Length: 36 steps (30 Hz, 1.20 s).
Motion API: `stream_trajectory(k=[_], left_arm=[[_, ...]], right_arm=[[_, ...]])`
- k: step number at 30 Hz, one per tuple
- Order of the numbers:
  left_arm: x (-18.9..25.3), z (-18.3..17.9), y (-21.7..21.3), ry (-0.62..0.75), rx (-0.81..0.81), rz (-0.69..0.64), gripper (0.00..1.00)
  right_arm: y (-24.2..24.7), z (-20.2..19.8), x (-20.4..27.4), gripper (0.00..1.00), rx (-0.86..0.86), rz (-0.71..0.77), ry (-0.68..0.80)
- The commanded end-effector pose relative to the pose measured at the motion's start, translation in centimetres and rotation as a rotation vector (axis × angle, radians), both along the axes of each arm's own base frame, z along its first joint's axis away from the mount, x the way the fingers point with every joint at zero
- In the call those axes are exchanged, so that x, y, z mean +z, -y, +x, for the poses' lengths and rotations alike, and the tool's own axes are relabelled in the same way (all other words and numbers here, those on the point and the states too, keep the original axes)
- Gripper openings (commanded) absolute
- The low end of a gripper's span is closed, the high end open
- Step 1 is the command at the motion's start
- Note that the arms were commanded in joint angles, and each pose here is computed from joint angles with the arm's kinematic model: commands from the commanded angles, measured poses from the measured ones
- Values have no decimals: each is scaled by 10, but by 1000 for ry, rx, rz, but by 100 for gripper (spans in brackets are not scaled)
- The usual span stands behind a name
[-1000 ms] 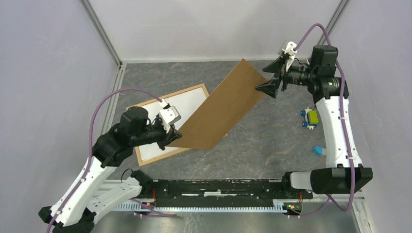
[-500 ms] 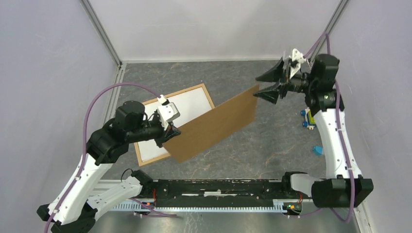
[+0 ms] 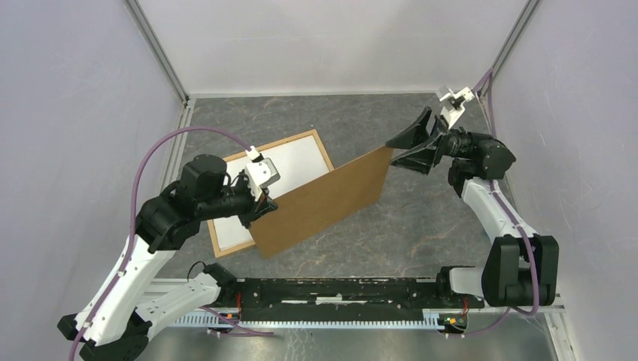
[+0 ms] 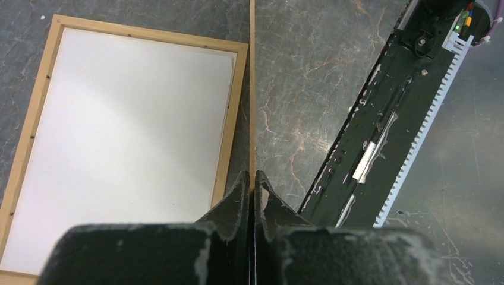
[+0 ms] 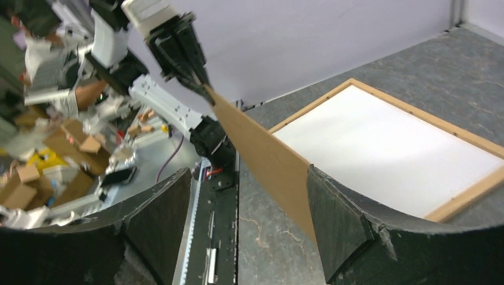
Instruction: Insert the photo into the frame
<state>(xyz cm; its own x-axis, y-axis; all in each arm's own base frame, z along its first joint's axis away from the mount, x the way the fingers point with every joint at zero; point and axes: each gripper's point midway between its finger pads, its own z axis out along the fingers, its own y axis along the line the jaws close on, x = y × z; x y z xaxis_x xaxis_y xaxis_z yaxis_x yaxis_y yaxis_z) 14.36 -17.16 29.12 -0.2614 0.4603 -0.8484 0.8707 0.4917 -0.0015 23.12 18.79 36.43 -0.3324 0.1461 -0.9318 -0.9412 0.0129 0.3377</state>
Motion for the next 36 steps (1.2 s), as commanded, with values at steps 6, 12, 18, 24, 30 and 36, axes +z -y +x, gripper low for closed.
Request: stream_trajectory(k=[6,12,18,24,30,36], left_arm=[[13,5,1,87,-6,-33,2],[11,1,1,97,-23,-45,2],[9,-5,2,132,-62,-65,2],[2,-5,4,143,-85,-47,2],[-5,-1,3,147,-79,-18,2],[-11,2,5,138,-80,-7,2]], right_arm=[[69,83,-10,85,-564,-131,82],[58,58,-6,89,-498,-204,270],[53,47,-40,94,-391,-255,387],[44,45,-58,98,-276,-240,392],[19,52,-98,98,-201,-318,352],[2,42,-112,94,-110,-259,348]])
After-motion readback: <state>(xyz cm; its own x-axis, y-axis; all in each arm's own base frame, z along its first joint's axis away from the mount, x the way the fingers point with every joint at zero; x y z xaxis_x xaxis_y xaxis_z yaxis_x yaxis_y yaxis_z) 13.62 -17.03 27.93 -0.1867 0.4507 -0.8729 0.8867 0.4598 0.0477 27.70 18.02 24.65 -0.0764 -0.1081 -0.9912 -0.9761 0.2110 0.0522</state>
